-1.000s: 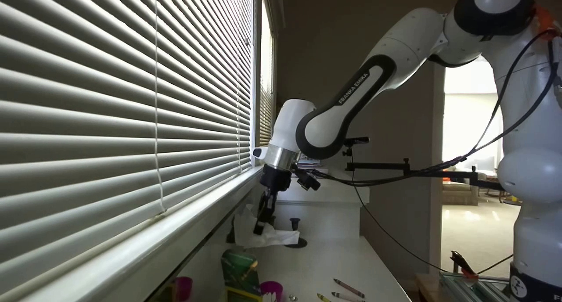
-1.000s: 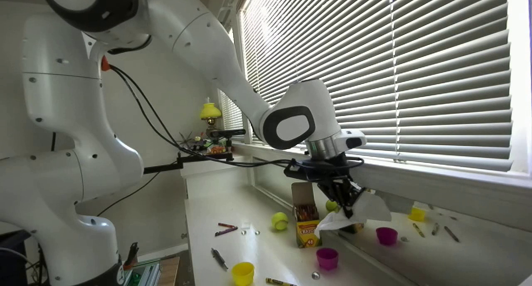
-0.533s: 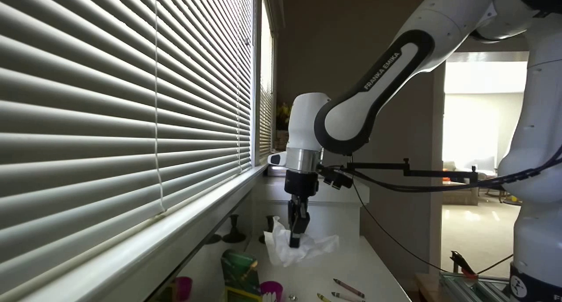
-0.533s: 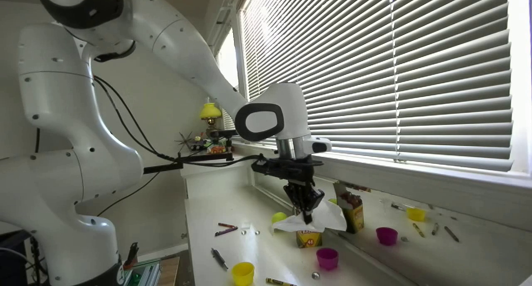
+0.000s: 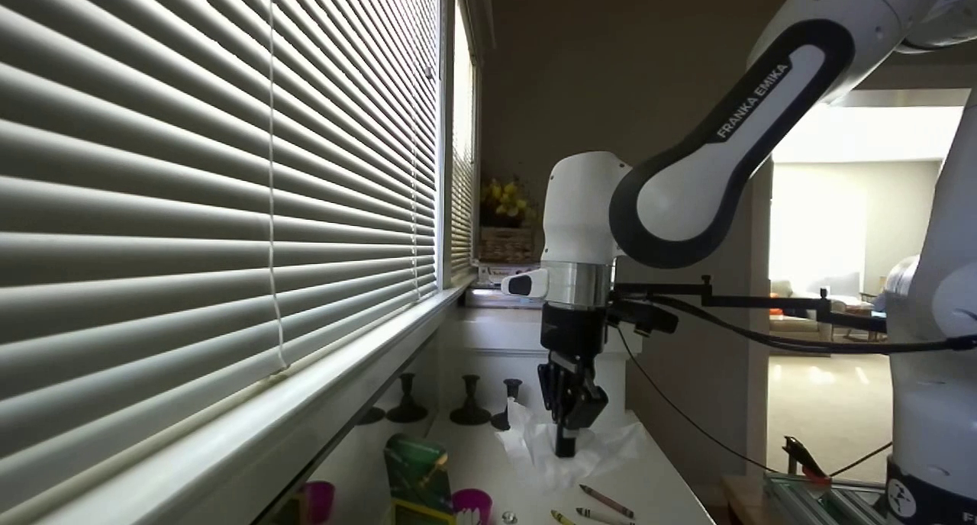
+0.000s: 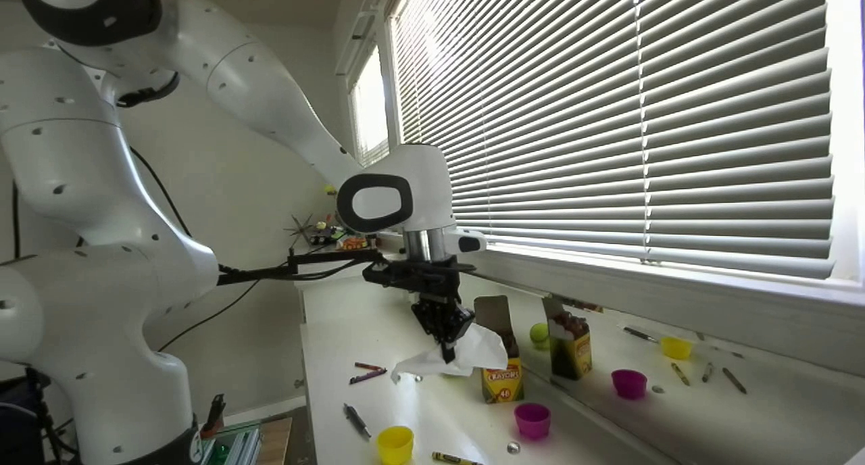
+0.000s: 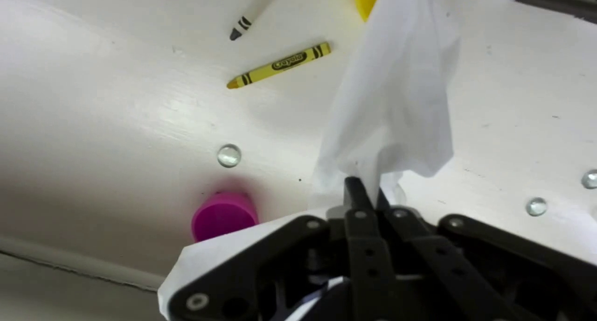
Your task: Use the napkin to wipe the reflective part below the window
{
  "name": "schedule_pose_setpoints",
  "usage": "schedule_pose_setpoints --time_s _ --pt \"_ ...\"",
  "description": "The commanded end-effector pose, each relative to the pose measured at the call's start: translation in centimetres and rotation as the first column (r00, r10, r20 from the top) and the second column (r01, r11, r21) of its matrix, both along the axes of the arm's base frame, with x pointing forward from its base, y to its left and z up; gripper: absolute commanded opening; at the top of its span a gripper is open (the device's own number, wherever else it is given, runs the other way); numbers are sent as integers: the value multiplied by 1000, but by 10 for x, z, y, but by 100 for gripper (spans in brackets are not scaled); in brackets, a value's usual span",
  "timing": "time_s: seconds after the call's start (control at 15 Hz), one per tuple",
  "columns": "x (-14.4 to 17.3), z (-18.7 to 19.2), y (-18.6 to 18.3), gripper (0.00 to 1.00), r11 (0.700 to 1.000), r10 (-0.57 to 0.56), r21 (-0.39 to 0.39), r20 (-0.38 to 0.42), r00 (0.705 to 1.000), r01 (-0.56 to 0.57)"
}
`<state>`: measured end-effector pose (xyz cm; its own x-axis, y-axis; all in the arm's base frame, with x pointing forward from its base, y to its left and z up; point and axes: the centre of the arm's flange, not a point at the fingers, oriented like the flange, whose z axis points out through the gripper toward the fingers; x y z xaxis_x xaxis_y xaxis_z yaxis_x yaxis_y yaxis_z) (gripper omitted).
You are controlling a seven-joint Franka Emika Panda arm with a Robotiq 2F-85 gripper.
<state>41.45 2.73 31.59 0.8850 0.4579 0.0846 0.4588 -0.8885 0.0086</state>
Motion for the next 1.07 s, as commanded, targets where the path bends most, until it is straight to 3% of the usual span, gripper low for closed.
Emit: schedule_pose_setpoints --time_s 0.0,0.4,1.0 --pt "-28 -15 9 0 995 73 58 64 995 -77" --pt "-23 -41 23 0 979 173 93 95 980 -182" --pt "-15 -94 40 0 975 213 55 12 977 -214"
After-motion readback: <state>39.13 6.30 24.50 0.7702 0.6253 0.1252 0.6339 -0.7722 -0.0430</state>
